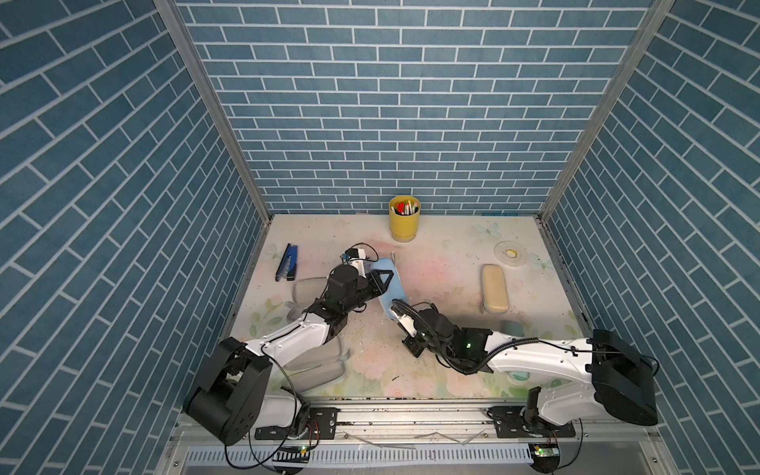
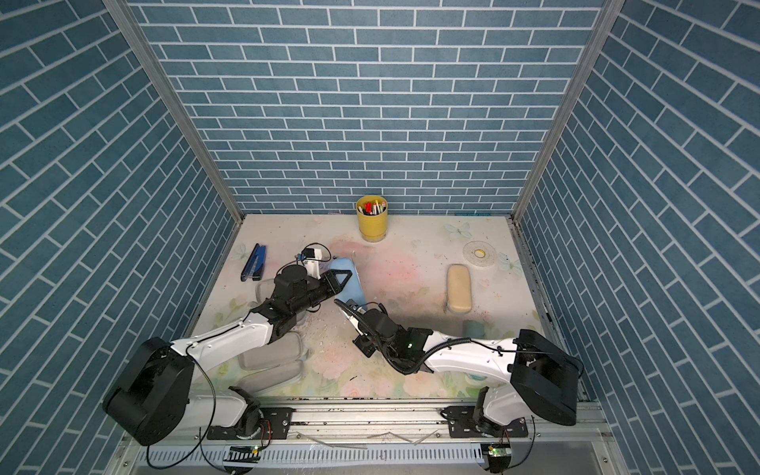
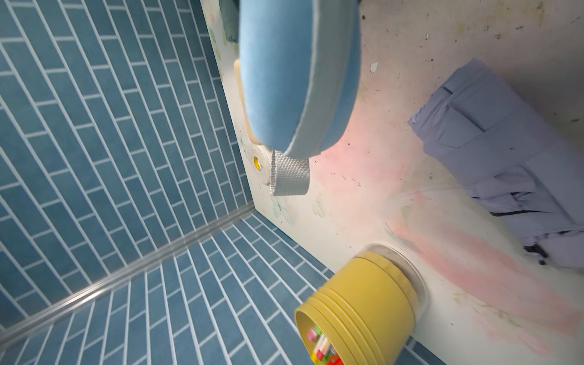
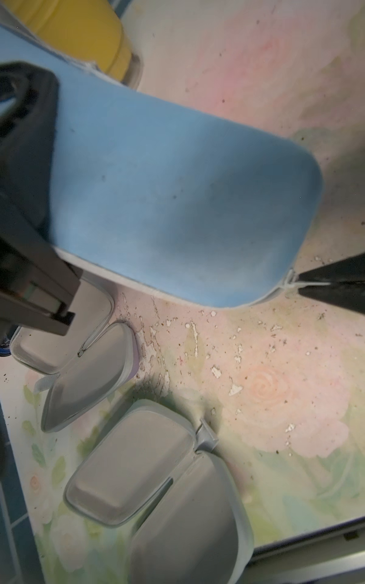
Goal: Put umbrellas into zippered umbrella sleeves
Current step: Zip the zipper on the umbrella sleeve, then adjust the umbrella sleeve.
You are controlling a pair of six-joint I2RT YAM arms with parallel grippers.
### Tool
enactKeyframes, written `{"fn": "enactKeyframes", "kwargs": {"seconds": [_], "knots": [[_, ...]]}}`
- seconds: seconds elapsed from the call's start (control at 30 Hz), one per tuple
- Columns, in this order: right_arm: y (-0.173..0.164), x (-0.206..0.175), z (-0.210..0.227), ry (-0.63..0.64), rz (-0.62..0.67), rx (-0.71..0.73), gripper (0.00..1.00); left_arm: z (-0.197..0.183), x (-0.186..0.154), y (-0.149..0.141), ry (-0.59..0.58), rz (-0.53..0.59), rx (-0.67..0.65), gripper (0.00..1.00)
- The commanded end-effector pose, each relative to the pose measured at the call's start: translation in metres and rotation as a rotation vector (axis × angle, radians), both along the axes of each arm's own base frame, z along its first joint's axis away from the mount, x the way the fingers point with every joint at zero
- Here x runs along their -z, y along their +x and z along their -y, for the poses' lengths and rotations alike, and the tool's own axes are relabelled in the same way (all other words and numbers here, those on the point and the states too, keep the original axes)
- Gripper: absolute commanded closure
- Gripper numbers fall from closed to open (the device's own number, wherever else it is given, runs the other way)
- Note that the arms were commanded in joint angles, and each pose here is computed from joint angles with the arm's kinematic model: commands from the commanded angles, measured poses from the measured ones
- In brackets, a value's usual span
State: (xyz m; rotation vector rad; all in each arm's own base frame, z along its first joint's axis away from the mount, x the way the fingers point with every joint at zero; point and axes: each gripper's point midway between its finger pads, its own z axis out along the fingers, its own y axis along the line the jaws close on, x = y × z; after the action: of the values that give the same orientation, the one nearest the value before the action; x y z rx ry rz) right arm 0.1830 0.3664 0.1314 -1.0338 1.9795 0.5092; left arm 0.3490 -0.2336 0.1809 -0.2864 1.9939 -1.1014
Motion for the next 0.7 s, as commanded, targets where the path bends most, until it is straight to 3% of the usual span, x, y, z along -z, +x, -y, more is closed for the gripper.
{"fn": "enactKeyframes", "kwargs": {"seconds": [0.0,0.13,0.2,0.3,0.43,0.67], "knots": [[-0.016,-0.061,-0.036,0.347,-0.205,-0.053,1.0,-0.046,-0.057,0.033,-0.121,0.241,-0.352,0.97],[0.014,-0.061,0.006,0.441,-0.42,0.083,0.47,-0.061,-0.061,0.029,-0.167,0.273,-0.432,0.96],[0.025,-0.058,0.022,0.475,-0.519,0.149,0.32,-0.066,-0.064,0.027,-0.183,0.28,-0.46,0.95],[0.04,-0.065,0.029,0.598,-0.671,0.203,0.24,-0.061,-0.068,0.022,-0.223,0.276,-0.475,0.92],[0.066,-0.082,0.024,0.808,-0.802,0.214,0.21,-0.047,-0.07,0.013,-0.306,0.254,-0.479,0.89],[0.082,-0.079,0.011,0.901,-0.863,0.209,0.2,-0.032,-0.074,0.004,-0.46,0.214,-0.47,0.88]]}}
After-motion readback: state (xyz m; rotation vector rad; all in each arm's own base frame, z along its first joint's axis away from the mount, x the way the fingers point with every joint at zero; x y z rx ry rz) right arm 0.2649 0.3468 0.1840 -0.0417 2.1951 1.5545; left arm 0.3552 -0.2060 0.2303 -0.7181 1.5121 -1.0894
